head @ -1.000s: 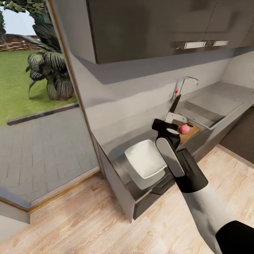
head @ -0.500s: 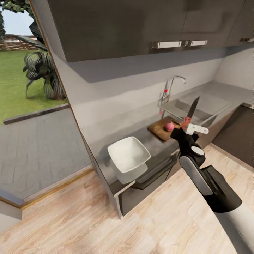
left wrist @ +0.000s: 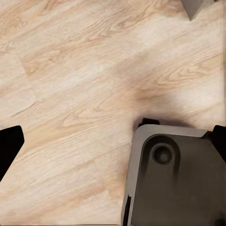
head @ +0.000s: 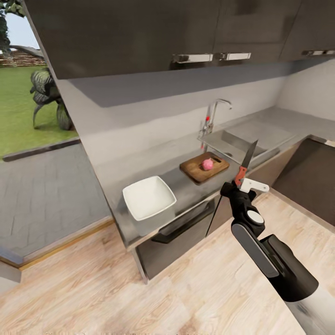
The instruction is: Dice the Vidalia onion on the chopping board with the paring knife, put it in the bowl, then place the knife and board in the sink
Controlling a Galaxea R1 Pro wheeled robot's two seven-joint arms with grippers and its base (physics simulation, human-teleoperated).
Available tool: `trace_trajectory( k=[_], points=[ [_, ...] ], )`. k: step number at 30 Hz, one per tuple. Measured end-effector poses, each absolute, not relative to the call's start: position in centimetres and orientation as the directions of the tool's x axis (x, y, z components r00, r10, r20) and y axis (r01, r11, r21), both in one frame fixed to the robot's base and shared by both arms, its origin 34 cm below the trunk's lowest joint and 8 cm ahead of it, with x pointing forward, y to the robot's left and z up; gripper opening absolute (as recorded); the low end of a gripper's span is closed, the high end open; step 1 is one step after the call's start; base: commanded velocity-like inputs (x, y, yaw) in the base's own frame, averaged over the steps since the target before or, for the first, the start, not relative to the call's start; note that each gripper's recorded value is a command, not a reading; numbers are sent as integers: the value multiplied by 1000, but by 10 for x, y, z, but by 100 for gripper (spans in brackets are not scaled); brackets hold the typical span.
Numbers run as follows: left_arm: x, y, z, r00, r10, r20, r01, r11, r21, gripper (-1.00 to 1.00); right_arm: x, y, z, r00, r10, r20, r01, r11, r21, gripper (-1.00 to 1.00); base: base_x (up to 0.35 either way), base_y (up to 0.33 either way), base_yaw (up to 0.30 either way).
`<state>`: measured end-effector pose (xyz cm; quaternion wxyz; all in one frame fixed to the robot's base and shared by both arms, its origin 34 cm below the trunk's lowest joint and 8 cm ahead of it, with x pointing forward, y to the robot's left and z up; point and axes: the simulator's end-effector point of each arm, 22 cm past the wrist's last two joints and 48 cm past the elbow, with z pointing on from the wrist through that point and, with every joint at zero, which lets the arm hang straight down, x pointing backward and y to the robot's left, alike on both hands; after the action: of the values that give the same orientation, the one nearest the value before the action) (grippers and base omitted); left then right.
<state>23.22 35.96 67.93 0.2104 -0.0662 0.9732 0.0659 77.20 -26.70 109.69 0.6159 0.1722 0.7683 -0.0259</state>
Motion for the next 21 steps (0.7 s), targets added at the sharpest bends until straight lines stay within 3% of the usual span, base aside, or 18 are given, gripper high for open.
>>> trace_trajectory(
  k=[21],
  points=[
    [228, 358, 678, -905, -107, -411, -162, 982, 101, 100, 769, -250, 1092, -200, 219, -955, 264, 951, 162, -100, -18, -305, 280]
  ],
)
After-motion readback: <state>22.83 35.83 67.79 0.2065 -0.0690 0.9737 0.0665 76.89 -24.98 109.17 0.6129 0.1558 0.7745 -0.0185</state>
